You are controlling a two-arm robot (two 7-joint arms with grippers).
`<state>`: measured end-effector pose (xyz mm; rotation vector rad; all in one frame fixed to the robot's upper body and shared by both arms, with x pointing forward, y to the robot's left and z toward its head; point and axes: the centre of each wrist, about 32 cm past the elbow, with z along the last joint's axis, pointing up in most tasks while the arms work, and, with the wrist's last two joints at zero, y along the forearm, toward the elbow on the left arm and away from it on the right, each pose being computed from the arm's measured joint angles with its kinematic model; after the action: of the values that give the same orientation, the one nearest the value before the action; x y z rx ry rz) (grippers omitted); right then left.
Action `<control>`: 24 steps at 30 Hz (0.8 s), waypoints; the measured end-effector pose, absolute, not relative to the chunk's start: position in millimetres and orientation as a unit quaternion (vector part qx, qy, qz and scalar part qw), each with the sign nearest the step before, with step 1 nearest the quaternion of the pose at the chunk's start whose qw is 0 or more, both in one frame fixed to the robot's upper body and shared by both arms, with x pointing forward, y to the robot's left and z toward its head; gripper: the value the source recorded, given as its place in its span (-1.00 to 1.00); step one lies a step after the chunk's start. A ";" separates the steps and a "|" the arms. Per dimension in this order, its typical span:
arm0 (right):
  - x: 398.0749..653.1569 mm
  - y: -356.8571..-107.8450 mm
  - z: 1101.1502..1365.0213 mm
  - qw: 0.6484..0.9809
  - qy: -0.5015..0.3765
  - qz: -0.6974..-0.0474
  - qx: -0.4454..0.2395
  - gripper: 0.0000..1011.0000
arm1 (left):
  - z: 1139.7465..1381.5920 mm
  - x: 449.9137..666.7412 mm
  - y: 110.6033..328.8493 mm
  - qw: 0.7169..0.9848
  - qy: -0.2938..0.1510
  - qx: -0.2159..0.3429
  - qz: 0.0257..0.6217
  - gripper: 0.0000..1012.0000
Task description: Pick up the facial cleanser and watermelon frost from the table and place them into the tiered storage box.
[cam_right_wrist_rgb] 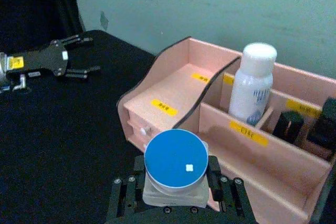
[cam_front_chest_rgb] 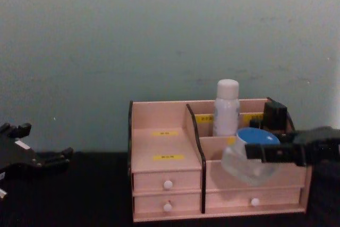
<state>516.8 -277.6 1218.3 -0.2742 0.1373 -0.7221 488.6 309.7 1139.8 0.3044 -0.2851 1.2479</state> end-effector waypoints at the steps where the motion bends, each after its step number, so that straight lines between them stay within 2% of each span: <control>1: 520.6 -274.9 1220.1 0.925 0.062 -0.351 -0.132 0.40 | 1139.8 488.6 309.7 0.791 -0.132 0.141 0.580 0.98; 24: 566.2 -235.1 1232.2 0.940 0.032 -0.318 -0.124 0.40 | 1139.8 488.6 309.7 0.791 -0.132 0.141 0.580 0.98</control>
<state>566.2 -235.1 1232.2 -0.2525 0.0649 -0.6483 488.6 309.7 1139.8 0.3044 -0.2850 1.2480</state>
